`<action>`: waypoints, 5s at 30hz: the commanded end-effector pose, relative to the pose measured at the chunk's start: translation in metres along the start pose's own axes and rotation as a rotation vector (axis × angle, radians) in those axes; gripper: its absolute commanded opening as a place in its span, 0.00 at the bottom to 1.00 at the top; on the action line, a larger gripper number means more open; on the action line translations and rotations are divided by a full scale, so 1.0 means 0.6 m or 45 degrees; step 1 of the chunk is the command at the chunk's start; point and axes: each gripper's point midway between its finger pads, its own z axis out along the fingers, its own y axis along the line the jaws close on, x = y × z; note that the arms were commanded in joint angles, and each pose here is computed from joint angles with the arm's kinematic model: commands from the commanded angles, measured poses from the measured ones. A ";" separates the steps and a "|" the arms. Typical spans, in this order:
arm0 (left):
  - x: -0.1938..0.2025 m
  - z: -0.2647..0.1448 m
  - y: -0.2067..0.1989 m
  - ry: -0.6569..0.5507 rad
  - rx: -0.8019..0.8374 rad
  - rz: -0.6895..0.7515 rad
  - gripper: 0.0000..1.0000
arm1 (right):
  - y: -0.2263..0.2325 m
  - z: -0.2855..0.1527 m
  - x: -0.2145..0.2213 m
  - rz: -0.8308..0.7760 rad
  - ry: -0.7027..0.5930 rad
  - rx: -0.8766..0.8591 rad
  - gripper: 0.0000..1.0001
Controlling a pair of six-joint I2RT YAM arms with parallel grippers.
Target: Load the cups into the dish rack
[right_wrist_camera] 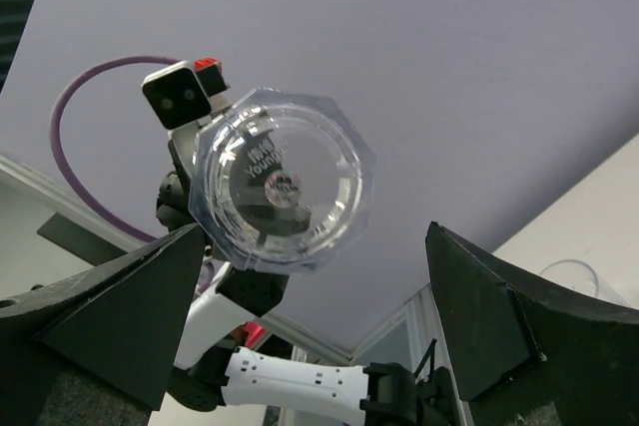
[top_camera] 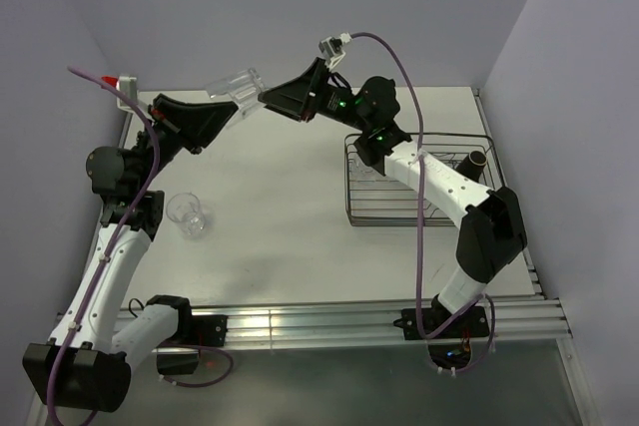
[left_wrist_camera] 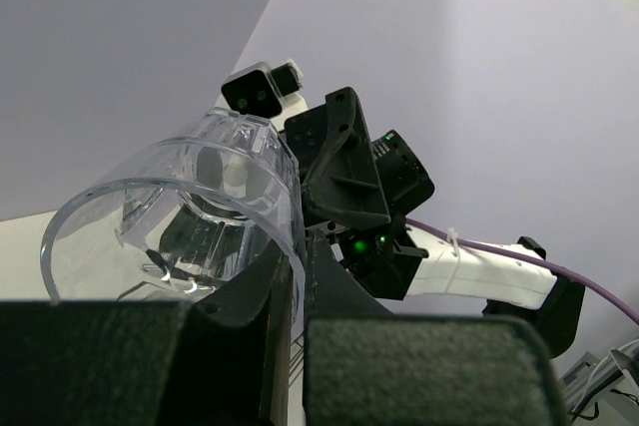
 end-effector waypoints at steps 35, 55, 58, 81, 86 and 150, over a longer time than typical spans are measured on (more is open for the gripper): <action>0.028 0.001 -0.016 0.063 0.094 -0.027 0.07 | 0.065 0.028 -0.031 -0.105 -0.054 -0.135 0.47; 0.025 -0.092 0.065 0.341 -0.318 0.122 0.99 | -0.087 -0.172 -0.071 -0.395 0.074 0.405 0.25; 0.026 -0.119 0.097 0.386 -0.385 0.055 0.99 | -0.124 -0.234 -0.052 -0.455 0.184 0.601 0.24; 0.025 -0.157 0.148 0.401 -0.548 0.182 0.99 | -0.247 -0.459 -0.014 -0.810 0.459 1.363 0.15; 0.027 -0.156 0.148 0.404 -0.537 0.178 0.99 | -0.275 -0.480 0.005 -0.782 0.488 1.418 0.14; 0.032 -0.161 0.186 0.409 -0.585 0.182 0.99 | -0.373 -0.499 0.095 -0.940 0.639 1.561 0.17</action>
